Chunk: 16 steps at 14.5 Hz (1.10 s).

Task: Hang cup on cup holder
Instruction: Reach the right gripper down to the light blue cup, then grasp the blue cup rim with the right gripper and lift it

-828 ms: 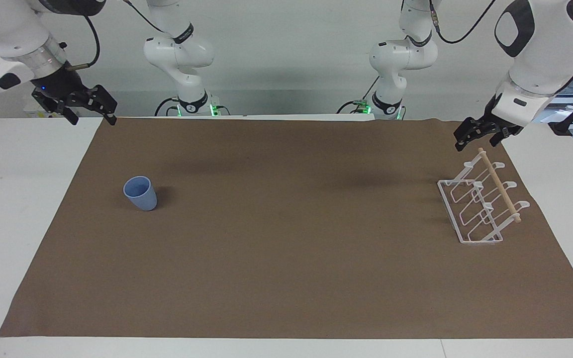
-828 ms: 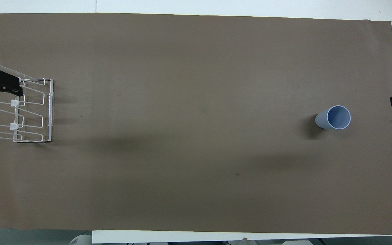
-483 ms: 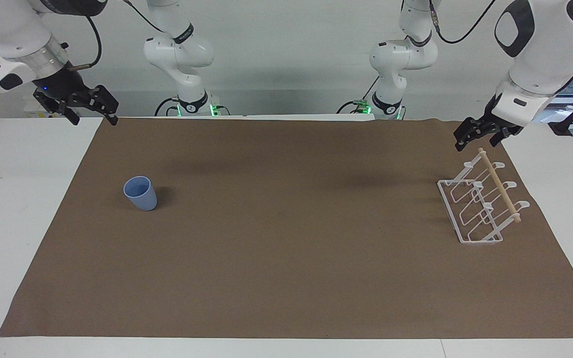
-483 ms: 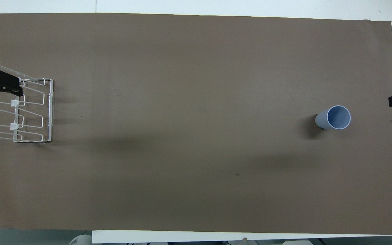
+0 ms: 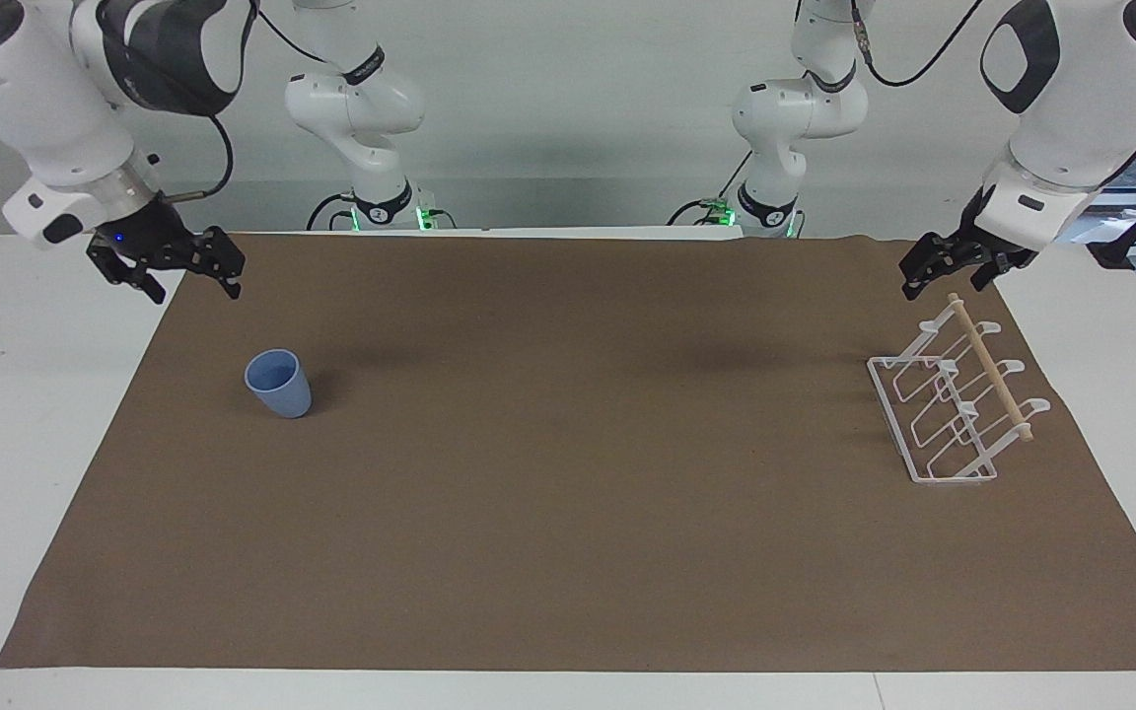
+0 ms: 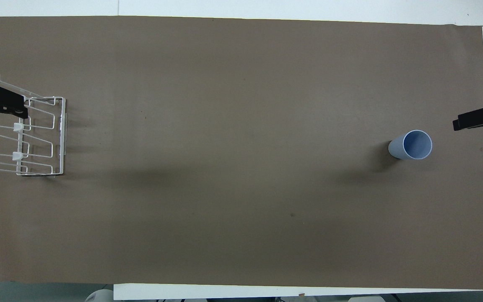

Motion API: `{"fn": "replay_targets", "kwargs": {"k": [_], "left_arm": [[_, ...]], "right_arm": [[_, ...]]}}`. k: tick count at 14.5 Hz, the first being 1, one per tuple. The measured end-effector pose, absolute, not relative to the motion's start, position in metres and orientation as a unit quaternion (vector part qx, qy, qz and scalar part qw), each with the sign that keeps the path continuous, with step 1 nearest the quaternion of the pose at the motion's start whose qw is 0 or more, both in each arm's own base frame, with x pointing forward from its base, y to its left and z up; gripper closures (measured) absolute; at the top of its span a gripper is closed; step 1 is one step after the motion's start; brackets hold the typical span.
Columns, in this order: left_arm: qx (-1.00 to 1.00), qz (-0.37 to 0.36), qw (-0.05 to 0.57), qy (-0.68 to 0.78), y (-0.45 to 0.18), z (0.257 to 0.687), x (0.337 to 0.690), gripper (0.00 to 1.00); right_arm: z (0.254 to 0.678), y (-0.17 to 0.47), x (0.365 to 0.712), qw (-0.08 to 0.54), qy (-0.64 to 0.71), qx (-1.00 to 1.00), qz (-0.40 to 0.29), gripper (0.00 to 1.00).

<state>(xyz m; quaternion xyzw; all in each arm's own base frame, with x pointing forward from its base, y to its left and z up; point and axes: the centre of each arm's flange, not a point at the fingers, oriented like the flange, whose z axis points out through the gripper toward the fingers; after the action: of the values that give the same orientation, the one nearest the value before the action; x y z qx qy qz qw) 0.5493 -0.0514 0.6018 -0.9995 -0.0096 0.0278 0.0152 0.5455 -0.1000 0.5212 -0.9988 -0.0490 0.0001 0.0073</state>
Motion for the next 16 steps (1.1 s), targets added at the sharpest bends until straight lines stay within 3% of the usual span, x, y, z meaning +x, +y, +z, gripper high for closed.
{"fn": "replay_targets", "kwargs": {"k": [5,13,15,16], "left_arm": [[-0.999,0.028,0.015,-0.01,-0.051,0.602,0.549,0.0],[-0.999,0.028,0.015,-0.01,-0.051,0.602,0.549,0.0],[-0.999,0.028,0.015,-0.01,-0.051,0.602,0.549,0.0],[-0.999,0.028,0.015,-0.01,-0.051,0.602,0.549,0.0]], "right_arm": [[0.418,-0.109,0.54,0.008,-0.084,-0.996,0.018,0.09],[0.365,-0.113,0.526,0.012,-0.094,-0.995,0.034,0.21],[0.361,-0.112,0.524,0.013,-0.094,-0.995,0.038,0.41],[0.36,-0.112,0.523,0.013,-0.095,-0.995,0.039,0.41]]}}
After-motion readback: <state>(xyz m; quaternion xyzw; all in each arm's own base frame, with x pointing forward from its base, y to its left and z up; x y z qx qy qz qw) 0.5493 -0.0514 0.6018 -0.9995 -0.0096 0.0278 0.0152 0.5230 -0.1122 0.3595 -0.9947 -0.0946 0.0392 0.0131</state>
